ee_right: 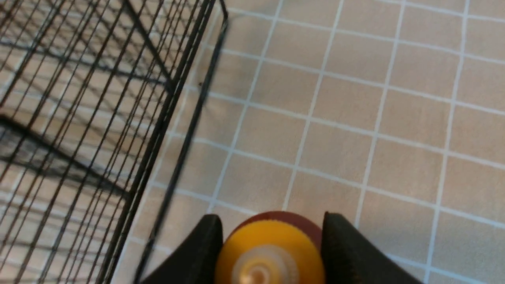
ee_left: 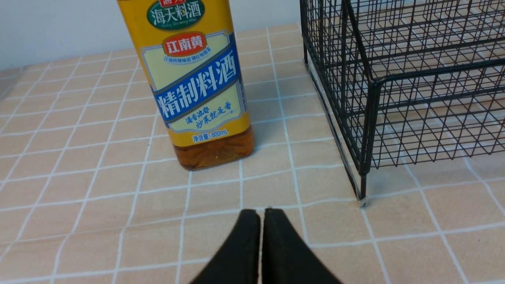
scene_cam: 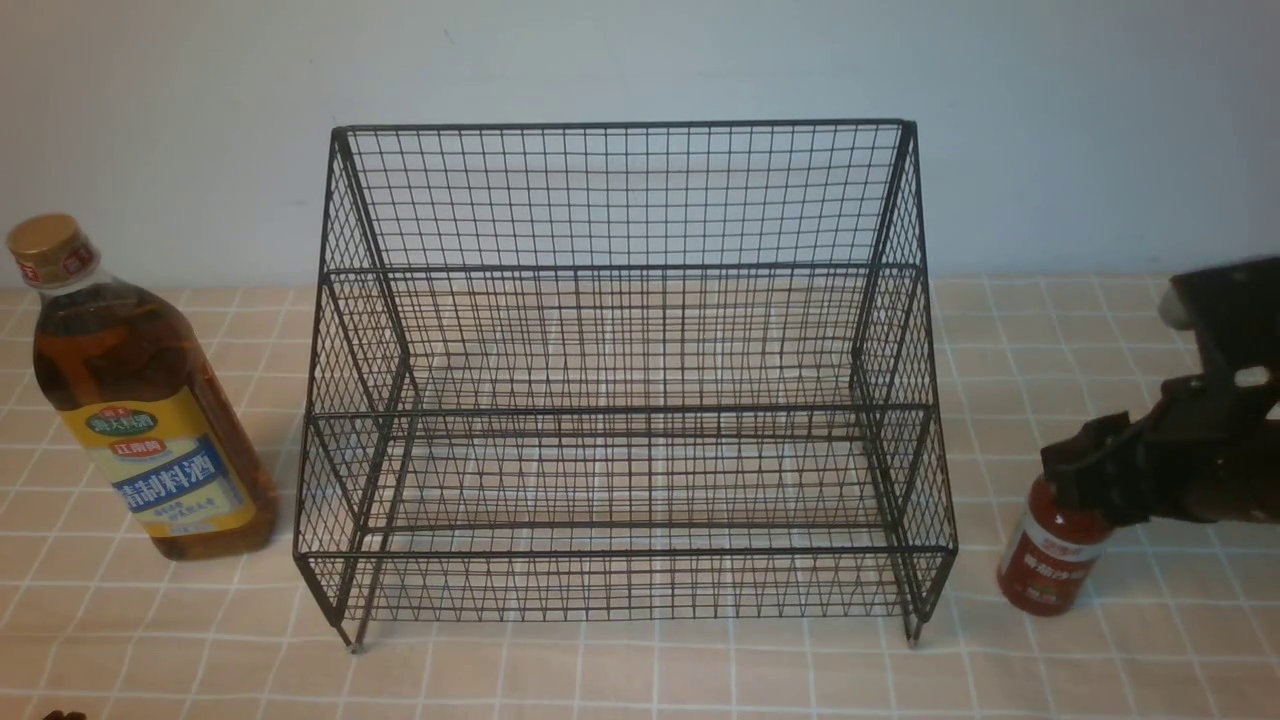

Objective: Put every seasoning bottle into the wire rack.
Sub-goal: Use the right arm to grab the condiment bottle closest to it, then use the right arm to put the condiment bottle back on the shelf

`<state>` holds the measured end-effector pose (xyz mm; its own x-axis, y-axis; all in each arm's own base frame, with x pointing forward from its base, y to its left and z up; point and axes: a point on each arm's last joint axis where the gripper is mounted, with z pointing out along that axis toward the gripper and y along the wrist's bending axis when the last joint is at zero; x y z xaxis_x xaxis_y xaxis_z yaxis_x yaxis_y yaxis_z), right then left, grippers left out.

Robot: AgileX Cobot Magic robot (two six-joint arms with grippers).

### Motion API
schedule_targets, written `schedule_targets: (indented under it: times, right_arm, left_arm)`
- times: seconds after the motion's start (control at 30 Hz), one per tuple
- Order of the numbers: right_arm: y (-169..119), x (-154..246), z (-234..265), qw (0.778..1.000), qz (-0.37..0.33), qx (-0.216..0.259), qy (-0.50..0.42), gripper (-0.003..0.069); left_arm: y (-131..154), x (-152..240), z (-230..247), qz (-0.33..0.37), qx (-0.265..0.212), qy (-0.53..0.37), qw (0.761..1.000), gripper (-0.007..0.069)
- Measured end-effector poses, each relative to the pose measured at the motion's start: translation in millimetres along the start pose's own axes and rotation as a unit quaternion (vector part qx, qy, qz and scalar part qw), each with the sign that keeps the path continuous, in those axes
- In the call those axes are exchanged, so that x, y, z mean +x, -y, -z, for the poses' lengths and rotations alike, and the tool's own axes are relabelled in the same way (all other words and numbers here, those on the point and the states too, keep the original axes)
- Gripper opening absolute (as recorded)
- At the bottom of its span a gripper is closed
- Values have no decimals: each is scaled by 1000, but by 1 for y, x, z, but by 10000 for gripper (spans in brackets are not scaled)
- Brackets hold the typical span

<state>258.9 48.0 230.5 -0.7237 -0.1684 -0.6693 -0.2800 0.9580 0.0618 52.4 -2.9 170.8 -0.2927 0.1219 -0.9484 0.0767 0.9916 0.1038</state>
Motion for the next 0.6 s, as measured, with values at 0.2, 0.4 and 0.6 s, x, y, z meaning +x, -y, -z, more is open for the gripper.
schedule_targets:
  times: [0.2, 0.4, 0.6]
  right_arm:
    - [-10, -32, 39, 999, 27, -31, 24, 297]
    - [-22, -73, 116, 992, 59, -45, 99, 297]
    - [-43, -98, 167, 978, 48, -92, 182, 297]
  left_arm:
    - [0, 0, 0, 0, 0, 0, 1000, -7]
    - [0, 0, 0, 0, 0, 0, 1000, -7]
    - [0, 0, 0, 0, 0, 0, 1000, -7]
